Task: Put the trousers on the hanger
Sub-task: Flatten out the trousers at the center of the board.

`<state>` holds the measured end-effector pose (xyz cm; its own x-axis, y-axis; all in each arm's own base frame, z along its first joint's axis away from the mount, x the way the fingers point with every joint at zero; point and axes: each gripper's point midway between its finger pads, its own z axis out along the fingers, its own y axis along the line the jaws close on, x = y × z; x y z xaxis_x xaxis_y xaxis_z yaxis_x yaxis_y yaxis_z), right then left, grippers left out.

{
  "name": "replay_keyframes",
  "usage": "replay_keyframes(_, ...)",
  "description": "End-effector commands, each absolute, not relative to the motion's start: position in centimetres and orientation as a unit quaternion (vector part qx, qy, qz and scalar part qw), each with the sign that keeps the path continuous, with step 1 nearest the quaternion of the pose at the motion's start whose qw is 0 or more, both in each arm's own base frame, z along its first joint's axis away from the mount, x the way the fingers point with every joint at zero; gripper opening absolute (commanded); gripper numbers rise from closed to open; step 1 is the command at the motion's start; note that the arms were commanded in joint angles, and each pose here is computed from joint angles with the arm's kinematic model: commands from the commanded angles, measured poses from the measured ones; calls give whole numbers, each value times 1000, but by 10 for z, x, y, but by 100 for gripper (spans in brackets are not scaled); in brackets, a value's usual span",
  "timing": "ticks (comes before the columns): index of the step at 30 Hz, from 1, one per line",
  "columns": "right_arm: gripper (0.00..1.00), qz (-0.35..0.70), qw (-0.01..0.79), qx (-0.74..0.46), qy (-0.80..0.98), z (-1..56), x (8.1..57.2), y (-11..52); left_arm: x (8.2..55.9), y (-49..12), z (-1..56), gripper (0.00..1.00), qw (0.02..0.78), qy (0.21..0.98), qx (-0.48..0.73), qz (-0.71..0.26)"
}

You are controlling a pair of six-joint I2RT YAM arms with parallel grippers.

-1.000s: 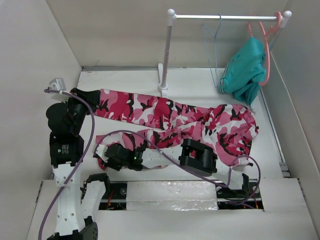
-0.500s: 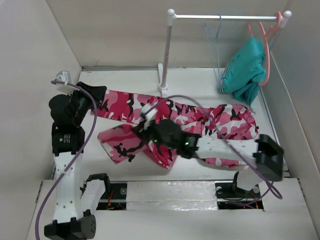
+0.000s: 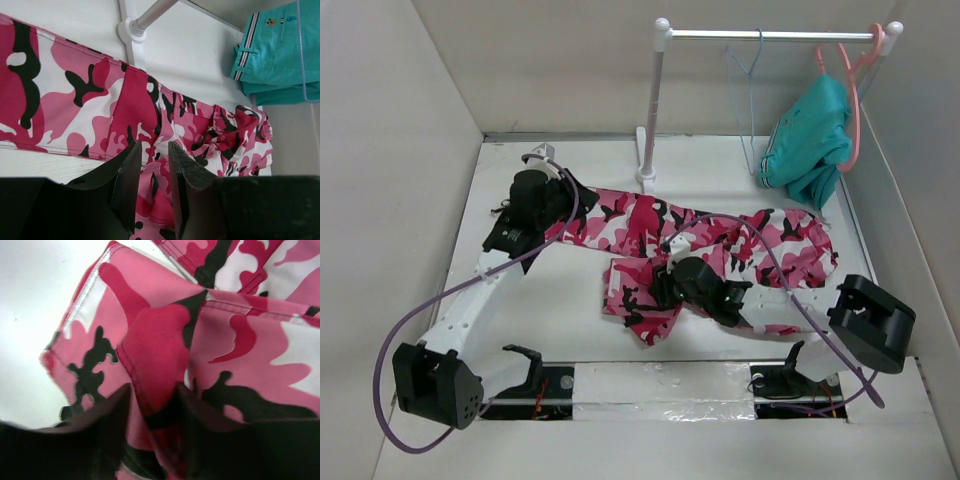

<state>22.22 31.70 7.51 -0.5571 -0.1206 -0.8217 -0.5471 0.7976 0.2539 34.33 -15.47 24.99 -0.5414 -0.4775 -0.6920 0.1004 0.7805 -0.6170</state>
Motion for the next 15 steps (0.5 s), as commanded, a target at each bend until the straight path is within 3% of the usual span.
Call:
replay_keyframes(1, 53, 251, 442, -191, 840, 100, 224, 324, 335, -141, 252, 26, 495, 811, -127, -285)
replay_keyframes(3, 65, 247, 453, -195, 834, 103, 226, 322, 316, -142, 239, 26, 488, 813, -121, -294)
replay_keyframes(4, 67, 248, 458, -196, 831, 108, 227, 322, 299, -152, 208, 27, 456, 831, -113, -298)
replay_keyframes(9, 81, 232, 488, -212, 814, 143, 242, 315, 240, -189, 157, 25, 400, 858, -96, -309)
replay_keyframes(12, 86, 231, 517, -213, 796, 180, 247, 302, 221, -171, 139, 26, 409, 860, -131, -275)
replay_keyframes(15, 86, 234, 540, -213, 780, 207, 244, 283, 196, -163, 99, 31, 368, 877, -140, -276)
